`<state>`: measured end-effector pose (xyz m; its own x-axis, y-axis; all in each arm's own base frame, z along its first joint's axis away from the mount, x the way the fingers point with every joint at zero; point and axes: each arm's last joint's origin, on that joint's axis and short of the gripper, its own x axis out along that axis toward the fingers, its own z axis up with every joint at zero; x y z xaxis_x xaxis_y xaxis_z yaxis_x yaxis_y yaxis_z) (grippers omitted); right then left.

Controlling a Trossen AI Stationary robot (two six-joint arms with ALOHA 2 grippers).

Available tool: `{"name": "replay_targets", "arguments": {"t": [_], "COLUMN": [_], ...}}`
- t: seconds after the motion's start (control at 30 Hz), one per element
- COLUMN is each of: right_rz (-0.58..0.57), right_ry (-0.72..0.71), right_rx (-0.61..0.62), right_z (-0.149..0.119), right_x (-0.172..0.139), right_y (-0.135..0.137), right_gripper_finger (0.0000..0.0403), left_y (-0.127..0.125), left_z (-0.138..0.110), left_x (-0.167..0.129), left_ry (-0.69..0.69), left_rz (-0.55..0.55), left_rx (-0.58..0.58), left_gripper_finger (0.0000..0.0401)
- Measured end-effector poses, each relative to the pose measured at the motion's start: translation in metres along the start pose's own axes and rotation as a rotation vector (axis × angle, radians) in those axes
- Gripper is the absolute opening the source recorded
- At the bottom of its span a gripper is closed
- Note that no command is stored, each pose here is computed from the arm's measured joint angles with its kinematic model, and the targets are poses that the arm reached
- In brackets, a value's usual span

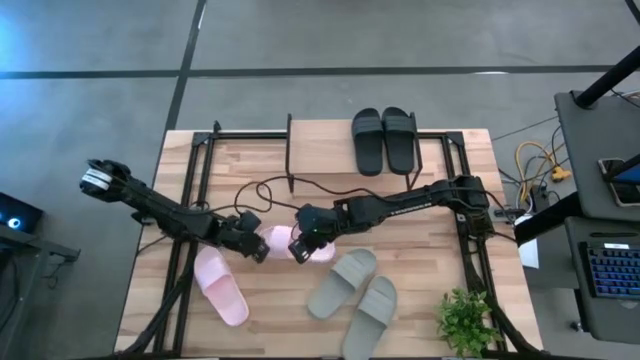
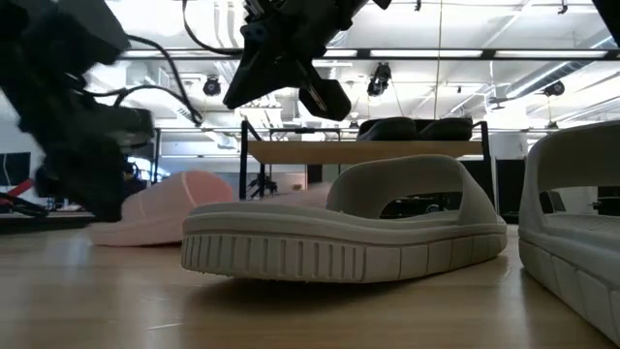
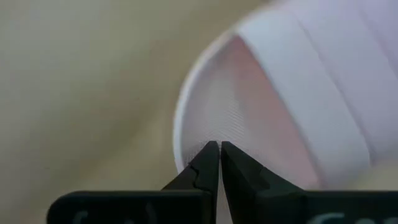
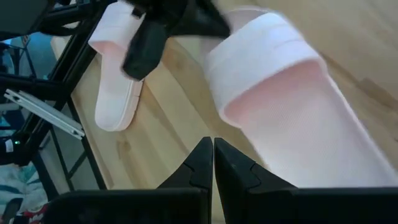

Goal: Pick and place slides into the shelf
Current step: Put the right pink slide on the shelf

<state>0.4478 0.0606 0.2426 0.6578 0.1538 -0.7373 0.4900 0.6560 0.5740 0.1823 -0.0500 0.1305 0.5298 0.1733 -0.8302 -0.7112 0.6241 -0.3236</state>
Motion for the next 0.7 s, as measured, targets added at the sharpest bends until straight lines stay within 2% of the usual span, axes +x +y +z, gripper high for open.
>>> {"name": "replay_targets", "arguments": {"t": [0.2,0.4,0.53,0.7], "right_rz": [-0.014,-0.025,-0.02,0.02], "right_ry": [-0.009,-0.006,-0.005,0.009], "right_rx": [0.022,0.007,-0.139,-0.283], "right_z": [0.0,-0.001,-0.001,-0.001], "right_x": [0.0,0.0,0.0,0.0], "right_y": [-0.001,-0.002,-0.001,0.001], "right_gripper_finger": [0.0009,0.0009,0.0009,0.0009], "left_y": [0.003,0.001,-0.006,-0.011], "left_z": [0.021,0.039,0.045,0.034], "left_x": [0.003,-0.003,-0.022,-0.054], "left_ry": [-0.183,-0.25,-0.272,-0.176], "left_rz": [0.045,0.015,-0.085,-0.354], "left_rx": [0.032,0.031,0.144,0.279], "left_gripper_finger": [0.0006,0.0006,0.0006,0.0006]}}
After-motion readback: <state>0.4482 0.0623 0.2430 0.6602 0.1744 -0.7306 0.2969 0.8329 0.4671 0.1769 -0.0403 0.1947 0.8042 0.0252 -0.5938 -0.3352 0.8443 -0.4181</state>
